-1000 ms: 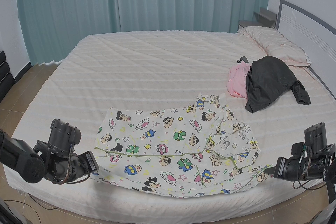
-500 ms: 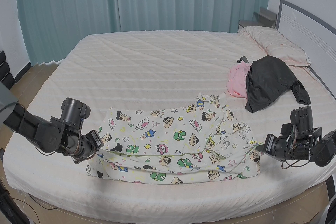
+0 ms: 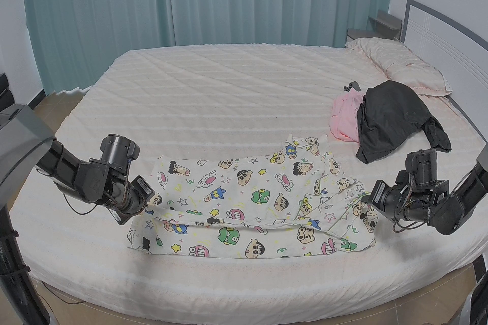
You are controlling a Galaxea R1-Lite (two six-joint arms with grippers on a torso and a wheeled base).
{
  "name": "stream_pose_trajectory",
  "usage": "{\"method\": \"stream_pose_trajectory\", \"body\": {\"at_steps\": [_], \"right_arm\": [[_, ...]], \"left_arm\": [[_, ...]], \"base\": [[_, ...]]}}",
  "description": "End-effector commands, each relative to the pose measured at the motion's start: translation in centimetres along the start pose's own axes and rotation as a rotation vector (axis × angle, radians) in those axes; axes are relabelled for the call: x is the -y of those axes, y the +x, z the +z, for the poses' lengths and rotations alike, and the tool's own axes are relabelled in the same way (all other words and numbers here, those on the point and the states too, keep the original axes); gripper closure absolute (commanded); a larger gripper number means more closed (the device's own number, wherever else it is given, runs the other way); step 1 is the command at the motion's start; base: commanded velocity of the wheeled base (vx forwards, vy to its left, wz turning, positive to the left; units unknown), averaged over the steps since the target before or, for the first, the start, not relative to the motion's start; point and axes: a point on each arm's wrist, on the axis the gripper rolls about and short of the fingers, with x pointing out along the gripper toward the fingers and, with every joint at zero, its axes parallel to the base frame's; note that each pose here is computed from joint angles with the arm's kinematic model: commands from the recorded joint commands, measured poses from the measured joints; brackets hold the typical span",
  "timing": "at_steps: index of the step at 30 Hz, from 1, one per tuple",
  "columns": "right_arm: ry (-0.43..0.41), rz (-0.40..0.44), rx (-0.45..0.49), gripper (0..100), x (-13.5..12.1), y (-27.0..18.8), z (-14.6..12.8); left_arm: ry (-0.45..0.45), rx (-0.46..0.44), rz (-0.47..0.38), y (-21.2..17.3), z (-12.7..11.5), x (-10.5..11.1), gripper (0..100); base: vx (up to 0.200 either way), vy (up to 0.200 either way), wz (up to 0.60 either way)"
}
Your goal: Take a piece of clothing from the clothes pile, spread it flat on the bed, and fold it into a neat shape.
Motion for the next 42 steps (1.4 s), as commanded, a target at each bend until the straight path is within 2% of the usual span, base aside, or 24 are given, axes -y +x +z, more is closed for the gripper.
{"method": "stream_pose_trajectory", "body": {"at_steps": [1,11,21,22,27,31,32,35,38,42], "right_arm": [[0.031,-0.028,0.007,100,0.4,2.1,-0.2],[0.058,-0.013,0.052,100,0.7,3.8,-0.1],[0.119,-0.004,0.066,100,1.1,4.7,-0.3],[0.123,-0.006,0.064,0,1.2,4.8,-0.3],[0.144,-0.016,0.077,0,1.6,4.6,0.1],[0.195,-0.027,0.115,0,1.8,4.1,0.9],[0.228,-0.036,0.152,0,1.7,3.5,1.5],[0.265,-0.056,0.175,0,1.4,2.7,1.6],[0.285,-0.083,0.164,0,1.3,2.5,1.2],[0.375,-0.105,0.138,0,0.2,2.6,0.3]], "left_arm": [[-0.021,-0.013,0.031,2.4,0.2,0.0,100],[-0.049,-0.001,0.009,3.6,1.1,0.9,100],[-0.056,-0.040,-0.024,4.3,1.3,1.5,100],[-0.073,-0.037,-0.028,4.4,1.4,1.7,0],[-0.112,-0.027,-0.027,4.4,2.0,1.5,0],[-0.130,-0.029,-0.013,4.1,2.6,0.9,0],[-0.145,-0.035,-0.004,3.5,3.1,0.4,0],[-0.188,-0.066,-0.029,1.9,3.9,-0.3,0],[-0.210,-0.092,-0.052,0.7,3.9,-0.9,0],[-0.214,-0.142,-0.047,-0.8,2.5,-2.3,0]], "base": [[0.000,0.000,0.00],[0.000,0.000,0.00],[0.000,0.000,0.00],[0.000,0.000,0.00],[0.000,0.000,0.00],[0.000,0.000,0.00],[0.000,0.000,0.00],[0.000,0.000,0.00],[0.000,0.000,0.00],[0.000,0.000,0.00]]}}
